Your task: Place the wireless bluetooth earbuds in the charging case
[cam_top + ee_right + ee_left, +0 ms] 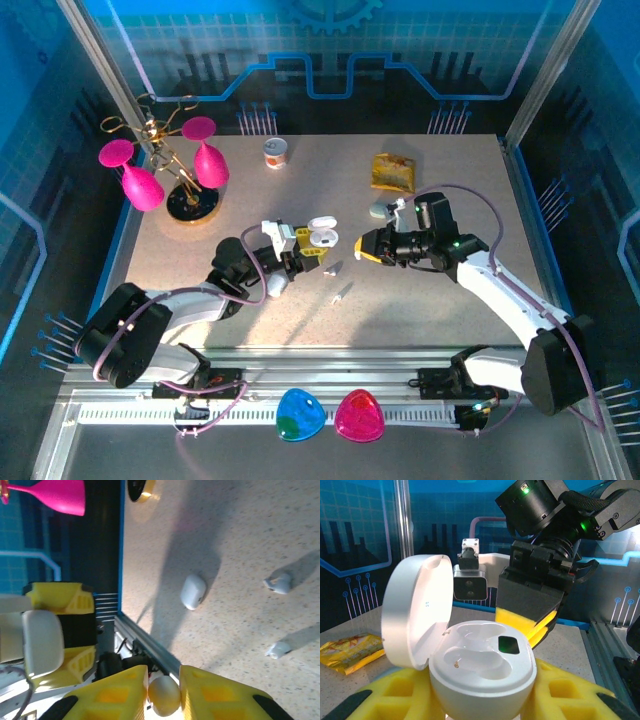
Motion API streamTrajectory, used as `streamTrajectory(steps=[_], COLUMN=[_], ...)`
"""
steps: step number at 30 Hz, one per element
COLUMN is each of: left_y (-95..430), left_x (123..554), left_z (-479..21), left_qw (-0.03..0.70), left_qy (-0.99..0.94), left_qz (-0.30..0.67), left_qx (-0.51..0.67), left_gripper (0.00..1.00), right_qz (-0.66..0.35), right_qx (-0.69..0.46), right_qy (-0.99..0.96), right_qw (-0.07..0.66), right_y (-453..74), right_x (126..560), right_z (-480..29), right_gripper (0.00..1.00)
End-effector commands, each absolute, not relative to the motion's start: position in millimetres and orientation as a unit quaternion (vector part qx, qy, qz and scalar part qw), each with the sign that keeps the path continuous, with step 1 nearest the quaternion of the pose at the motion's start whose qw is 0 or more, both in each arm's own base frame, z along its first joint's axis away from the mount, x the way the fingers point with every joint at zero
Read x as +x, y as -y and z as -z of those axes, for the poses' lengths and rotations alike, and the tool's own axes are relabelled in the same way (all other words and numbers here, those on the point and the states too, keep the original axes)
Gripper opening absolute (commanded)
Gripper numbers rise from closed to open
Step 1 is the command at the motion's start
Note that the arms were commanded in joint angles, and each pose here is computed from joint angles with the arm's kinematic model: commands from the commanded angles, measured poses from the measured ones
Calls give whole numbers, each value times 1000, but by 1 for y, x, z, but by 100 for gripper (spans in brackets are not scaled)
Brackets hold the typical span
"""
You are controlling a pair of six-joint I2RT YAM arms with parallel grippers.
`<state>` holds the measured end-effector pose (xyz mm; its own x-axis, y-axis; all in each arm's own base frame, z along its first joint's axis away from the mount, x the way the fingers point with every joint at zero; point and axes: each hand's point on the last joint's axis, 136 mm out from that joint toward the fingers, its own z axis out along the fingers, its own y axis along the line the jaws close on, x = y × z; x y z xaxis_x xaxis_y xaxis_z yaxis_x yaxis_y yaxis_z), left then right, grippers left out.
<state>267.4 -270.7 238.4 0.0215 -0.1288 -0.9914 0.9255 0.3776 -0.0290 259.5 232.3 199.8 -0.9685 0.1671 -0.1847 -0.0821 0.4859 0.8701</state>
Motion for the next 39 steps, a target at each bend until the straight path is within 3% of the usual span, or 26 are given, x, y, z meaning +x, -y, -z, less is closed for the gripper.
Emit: streamTrajectory(steps=[1, 8, 19, 25, 39], left_y=[273, 272, 264, 262, 225], left_x=[266, 263, 271, 274, 293], left_z=[-255, -252, -248, -247, -238], left_qw=[631, 627, 640, 644, 667], left_qy=[-527, -530, -547, -549, -596], left_qz=[436, 438, 413, 408, 353], left_qx=[366, 367, 346, 343, 275], left_gripper=[24, 24, 24, 24, 23], right_qz=[-544, -558, -339, -261, -89], right_qx=[-7, -67, -12, -22, -304], right_qy=[-832, -820, -927, -952, -935], right_qw=[107, 110, 158, 162, 157], right_y=[-239, -250, -198, -183, -244], right_x=[251, 245, 268, 268, 299], right_z=[-216, -235, -165, -134, -71], right_gripper=[19, 20, 20, 28, 30])
